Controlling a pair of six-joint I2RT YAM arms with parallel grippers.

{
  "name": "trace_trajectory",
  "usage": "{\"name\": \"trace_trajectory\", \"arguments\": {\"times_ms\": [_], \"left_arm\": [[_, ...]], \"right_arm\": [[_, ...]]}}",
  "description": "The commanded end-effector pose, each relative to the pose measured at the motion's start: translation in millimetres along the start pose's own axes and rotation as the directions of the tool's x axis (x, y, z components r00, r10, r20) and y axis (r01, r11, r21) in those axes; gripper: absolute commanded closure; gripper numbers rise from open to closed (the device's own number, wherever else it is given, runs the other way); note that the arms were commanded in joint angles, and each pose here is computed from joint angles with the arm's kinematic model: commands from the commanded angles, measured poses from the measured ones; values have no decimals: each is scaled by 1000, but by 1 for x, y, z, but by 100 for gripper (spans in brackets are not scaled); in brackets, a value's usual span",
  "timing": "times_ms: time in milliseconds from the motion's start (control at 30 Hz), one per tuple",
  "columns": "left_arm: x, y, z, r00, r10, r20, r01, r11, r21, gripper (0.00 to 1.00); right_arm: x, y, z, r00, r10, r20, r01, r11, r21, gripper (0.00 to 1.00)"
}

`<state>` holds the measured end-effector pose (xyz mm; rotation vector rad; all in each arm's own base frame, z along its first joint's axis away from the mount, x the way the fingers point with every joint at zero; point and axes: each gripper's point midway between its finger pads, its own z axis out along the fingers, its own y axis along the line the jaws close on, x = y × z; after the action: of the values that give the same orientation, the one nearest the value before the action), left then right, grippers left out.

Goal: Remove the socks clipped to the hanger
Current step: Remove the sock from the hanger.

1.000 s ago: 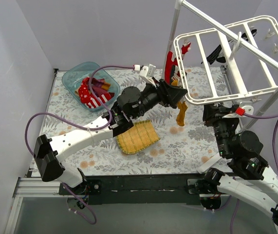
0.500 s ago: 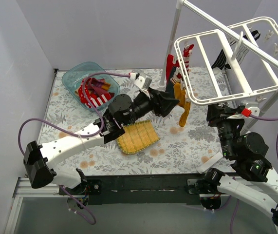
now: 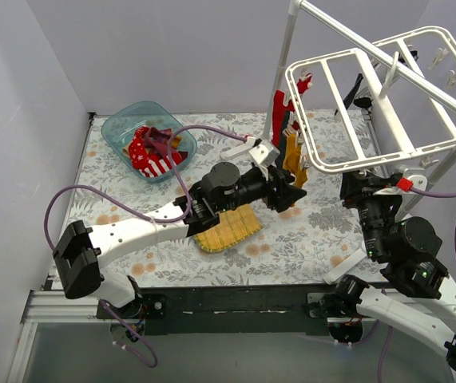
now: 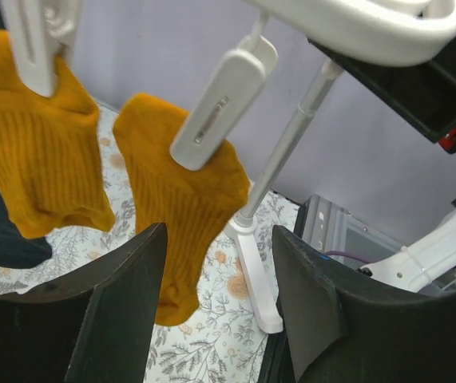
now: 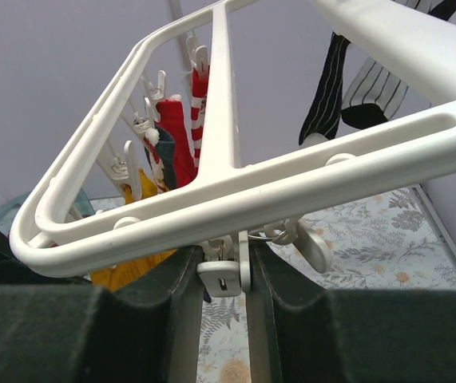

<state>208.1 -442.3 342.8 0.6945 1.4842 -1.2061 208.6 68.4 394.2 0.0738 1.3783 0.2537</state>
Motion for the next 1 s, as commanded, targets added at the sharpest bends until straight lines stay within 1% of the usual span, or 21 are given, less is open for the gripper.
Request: {"name": "trace_trajectory", "arguments": {"times_ms": [0, 33, 67, 133, 167, 267, 300, 333, 533, 567, 600, 667, 700, 833, 967], "left_arm": [[-12, -18, 7, 999, 34, 36, -34, 999, 13, 45], [-9, -22, 10, 999, 32, 35, -33, 999, 11, 44], [-7, -16, 12, 999, 33, 42, -32, 999, -29, 44], [-4, -20, 17, 999, 28, 44, -26, 999, -37, 44], [-7, -14, 18, 998, 28, 62, -23, 996, -82, 44], [-3, -22, 26, 997, 36, 64, -31, 996, -83, 44], [-5, -18, 27, 996, 41, 77, -32, 993, -117, 46], [-7, -23, 30, 995, 49, 85, -39, 992, -117, 49], [-7, -24, 40, 992, 72, 105, -52, 981, -188, 62], [-8, -23, 40, 991, 78, 109, -56, 979, -196, 65], [-8, -26, 41, 990, 79, 113, -56, 979, -195, 71], [-8, -25, 41, 989, 80, 120, -54, 977, -207, 76], [-10, -26, 40, 988, 85, 127, -57, 977, -207, 83], [-11, -26, 38, 988, 81, 135, -51, 975, -217, 92], [-10, -28, 35, 987, 79, 137, -48, 976, -214, 98]], "right_arm": [[-28, -11, -4, 997, 58, 59, -61, 998, 34, 77], [-28, -10, -3, 997, 58, 57, -60, 998, 34, 77], [-28, -10, -3, 997, 59, 57, -61, 998, 31, 77], [-27, -9, -3, 997, 59, 55, -60, 998, 29, 77], [-27, -9, -3, 997, 60, 55, -62, 998, 29, 77], [-27, -9, -4, 997, 62, 56, -63, 998, 27, 77], [-26, -9, -3, 997, 61, 54, -62, 998, 27, 77], [-27, -9, -4, 996, 65, 56, -66, 997, 26, 77], [-24, -8, -5, 997, 55, 45, -56, 998, 17, 77], [-23, -7, -5, 996, 78, 44, -79, 997, 13, 77], [-21, -7, -4, 996, 77, 40, -78, 997, 14, 77], [-20, -7, -5, 996, 77, 37, -77, 997, 11, 77], [-19, -6, -5, 996, 80, 33, -80, 997, 8, 77], [-15, -6, -7, 995, 91, 27, -91, 996, 7, 77], [-8, -5, -8, 995, 98, 9, -98, 995, -4, 71]]}}
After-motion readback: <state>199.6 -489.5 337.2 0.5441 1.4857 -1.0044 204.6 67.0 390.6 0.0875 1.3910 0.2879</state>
